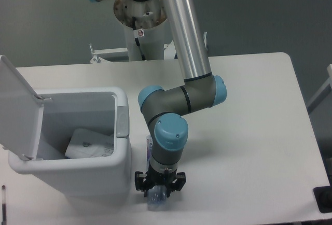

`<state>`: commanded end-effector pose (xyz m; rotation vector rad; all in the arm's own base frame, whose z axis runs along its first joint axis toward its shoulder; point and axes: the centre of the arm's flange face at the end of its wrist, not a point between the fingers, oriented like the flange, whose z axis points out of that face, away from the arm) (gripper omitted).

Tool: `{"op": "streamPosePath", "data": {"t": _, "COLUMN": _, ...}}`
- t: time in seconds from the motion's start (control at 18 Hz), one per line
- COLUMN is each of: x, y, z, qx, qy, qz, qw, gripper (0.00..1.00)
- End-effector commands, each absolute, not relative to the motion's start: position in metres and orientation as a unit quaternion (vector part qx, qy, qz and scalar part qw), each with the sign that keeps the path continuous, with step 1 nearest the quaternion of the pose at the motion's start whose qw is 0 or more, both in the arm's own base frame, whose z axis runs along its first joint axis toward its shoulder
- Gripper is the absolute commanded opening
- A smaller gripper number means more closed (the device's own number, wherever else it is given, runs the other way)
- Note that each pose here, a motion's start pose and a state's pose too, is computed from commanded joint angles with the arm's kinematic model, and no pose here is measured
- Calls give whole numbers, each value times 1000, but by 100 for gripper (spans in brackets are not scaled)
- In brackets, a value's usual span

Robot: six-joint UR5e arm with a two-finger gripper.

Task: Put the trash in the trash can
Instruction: 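Lower the gripper and close it around the water bottle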

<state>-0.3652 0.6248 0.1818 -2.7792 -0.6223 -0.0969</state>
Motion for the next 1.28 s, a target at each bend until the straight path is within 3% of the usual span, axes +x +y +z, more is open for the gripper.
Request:
{"op": "streamPosePath", "data": {"t": 0.5, "x": -366, "y": 626, "z": 187, "qx": -965, "qy": -215, "qz": -31, "qw": 149, "gripper": 66}}
{"op": "streamPosePath", "data": {"t": 0.67, "x": -366, "y": 626, "z": 189, "qx": -965, "qy": -215, "qz": -30, "qw": 150, "gripper": 60}}
{"op": "streamPosePath", "data": {"t": 1.28, "x": -366, "y": 624, "z": 197, "qx": -967, "qy": -199, "qz": -25, "qw": 154, "gripper": 60}}
